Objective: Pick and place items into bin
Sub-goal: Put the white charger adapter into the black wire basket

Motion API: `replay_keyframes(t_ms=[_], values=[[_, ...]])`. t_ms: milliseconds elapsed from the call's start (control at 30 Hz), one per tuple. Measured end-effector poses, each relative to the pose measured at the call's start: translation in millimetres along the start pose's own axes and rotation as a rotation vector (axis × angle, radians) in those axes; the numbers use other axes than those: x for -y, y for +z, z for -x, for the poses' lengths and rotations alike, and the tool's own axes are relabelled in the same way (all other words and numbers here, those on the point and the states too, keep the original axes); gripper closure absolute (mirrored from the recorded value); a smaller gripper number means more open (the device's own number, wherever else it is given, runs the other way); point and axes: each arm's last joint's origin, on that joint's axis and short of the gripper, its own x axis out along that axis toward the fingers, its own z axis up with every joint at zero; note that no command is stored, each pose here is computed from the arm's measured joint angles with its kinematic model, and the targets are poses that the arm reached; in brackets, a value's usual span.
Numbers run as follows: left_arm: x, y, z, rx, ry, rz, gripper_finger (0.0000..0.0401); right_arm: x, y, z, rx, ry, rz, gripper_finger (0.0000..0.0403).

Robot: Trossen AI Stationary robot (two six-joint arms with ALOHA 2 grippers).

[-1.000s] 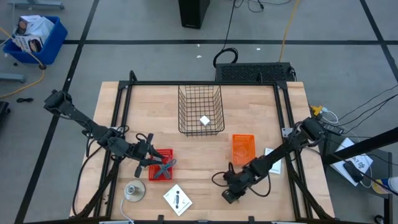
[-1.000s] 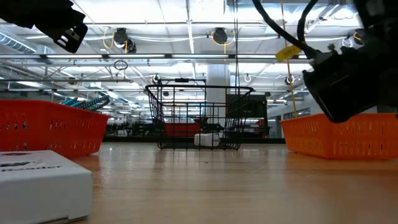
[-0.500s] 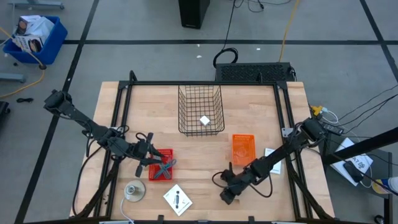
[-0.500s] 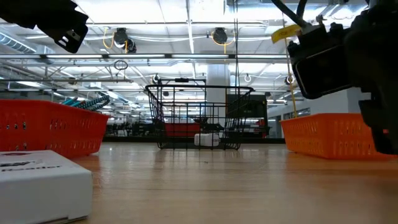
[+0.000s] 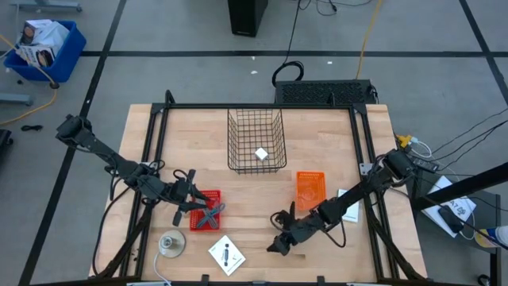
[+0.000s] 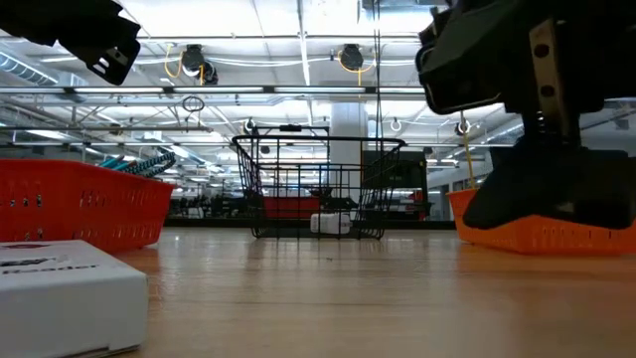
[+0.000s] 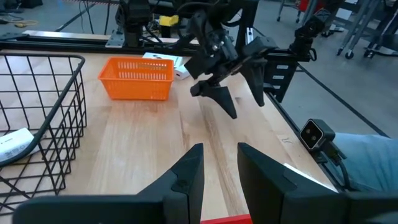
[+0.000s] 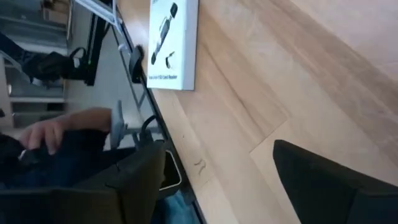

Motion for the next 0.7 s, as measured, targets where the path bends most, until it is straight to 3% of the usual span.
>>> replay_keyframes(t_ms=[467, 700], values=[[-1, 1, 0, 0.01, 0.024, 0.002, 0.0299, 3, 5, 7, -0.294, -0.028, -0.069, 0.0116], [-1, 1, 0, 0.02, 0.039, 0.001, 0.0299, 5, 11, 43, -0.329, -0.241, -0.115, 0.0117]])
